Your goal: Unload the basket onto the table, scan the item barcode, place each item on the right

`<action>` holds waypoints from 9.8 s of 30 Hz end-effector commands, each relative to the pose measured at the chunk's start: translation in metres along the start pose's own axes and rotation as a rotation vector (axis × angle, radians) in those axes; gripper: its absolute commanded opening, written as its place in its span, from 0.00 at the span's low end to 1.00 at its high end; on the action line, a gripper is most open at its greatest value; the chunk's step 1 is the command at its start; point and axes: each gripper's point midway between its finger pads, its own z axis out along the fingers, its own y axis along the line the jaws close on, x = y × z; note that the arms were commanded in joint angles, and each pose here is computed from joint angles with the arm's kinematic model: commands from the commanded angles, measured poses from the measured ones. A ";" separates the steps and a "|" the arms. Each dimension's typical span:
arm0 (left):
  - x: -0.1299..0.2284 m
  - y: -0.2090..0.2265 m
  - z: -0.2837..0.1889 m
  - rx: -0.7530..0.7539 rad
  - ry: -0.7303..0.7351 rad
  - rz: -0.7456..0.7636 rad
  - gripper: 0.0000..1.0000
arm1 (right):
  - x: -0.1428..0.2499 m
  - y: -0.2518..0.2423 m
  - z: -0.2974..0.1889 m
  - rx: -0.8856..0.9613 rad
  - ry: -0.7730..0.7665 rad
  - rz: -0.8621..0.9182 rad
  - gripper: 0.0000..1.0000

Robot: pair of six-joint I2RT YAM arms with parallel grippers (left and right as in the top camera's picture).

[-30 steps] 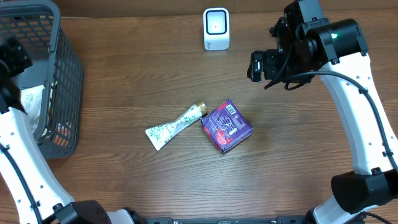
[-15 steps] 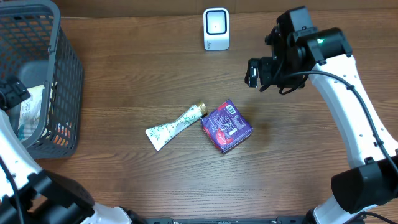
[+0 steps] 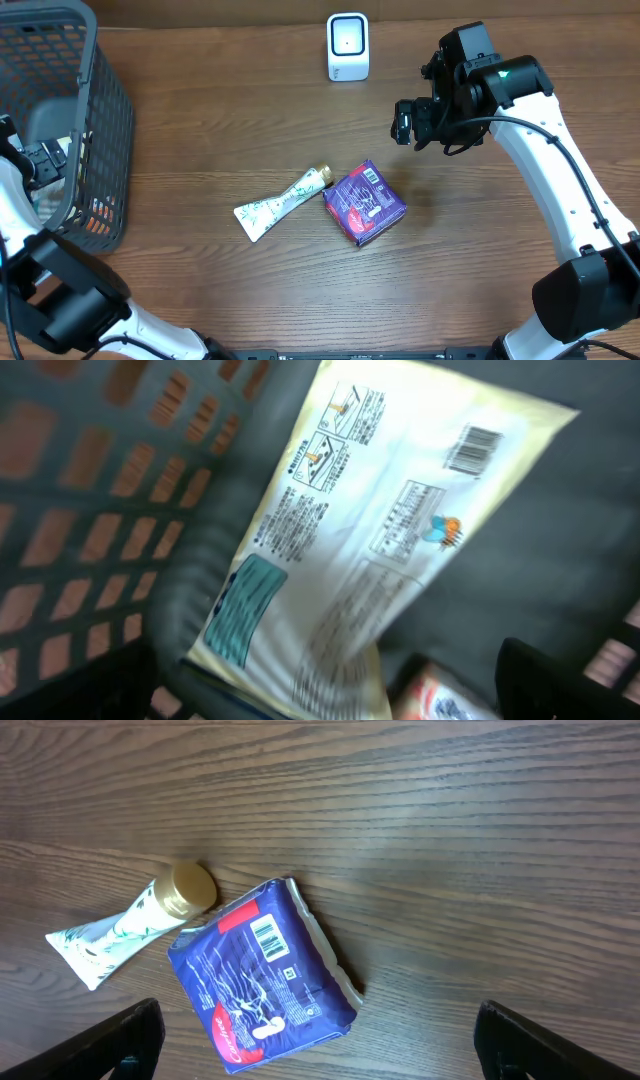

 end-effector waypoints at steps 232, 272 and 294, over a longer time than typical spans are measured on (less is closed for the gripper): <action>0.018 -0.048 0.022 -0.008 0.369 -0.581 1.00 | 0.019 0.012 -0.003 -0.070 0.081 0.051 1.00; 0.076 -0.077 0.076 0.030 0.490 -0.531 0.63 | 0.018 0.013 -0.003 -0.072 0.074 0.046 1.00; -0.048 -0.068 -0.115 0.289 0.161 -0.529 0.54 | 0.018 0.013 -0.003 -0.072 0.073 0.046 1.00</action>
